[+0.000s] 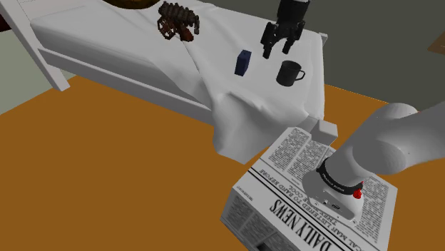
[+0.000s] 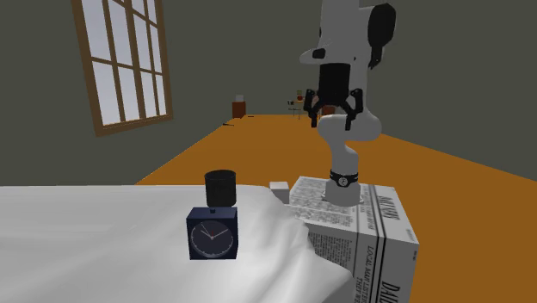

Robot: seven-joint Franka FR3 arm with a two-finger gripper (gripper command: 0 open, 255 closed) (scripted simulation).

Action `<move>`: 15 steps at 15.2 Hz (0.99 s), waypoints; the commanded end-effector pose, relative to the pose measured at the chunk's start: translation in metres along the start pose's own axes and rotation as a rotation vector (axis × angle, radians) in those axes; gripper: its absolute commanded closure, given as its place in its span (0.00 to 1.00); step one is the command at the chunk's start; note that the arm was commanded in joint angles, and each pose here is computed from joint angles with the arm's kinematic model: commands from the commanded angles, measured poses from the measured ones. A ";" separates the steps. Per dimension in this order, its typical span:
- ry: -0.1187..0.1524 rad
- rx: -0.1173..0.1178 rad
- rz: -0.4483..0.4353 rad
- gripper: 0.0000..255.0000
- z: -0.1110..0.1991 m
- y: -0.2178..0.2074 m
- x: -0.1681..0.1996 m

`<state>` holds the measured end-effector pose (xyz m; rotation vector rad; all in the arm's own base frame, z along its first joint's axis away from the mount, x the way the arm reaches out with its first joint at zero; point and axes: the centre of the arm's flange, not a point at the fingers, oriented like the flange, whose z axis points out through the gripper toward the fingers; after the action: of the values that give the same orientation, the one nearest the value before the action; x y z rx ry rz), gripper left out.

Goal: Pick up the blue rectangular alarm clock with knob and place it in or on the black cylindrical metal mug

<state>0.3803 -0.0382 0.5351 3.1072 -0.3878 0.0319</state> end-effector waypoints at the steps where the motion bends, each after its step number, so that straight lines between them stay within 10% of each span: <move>1: -0.002 0.000 0.056 0.00 0.013 0.002 0.029; 15: -0.021 -0.003 0.436 0.00 0.089 0.057 0.190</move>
<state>0.5415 -0.1333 0.4574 2.9688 -1.0093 0.0032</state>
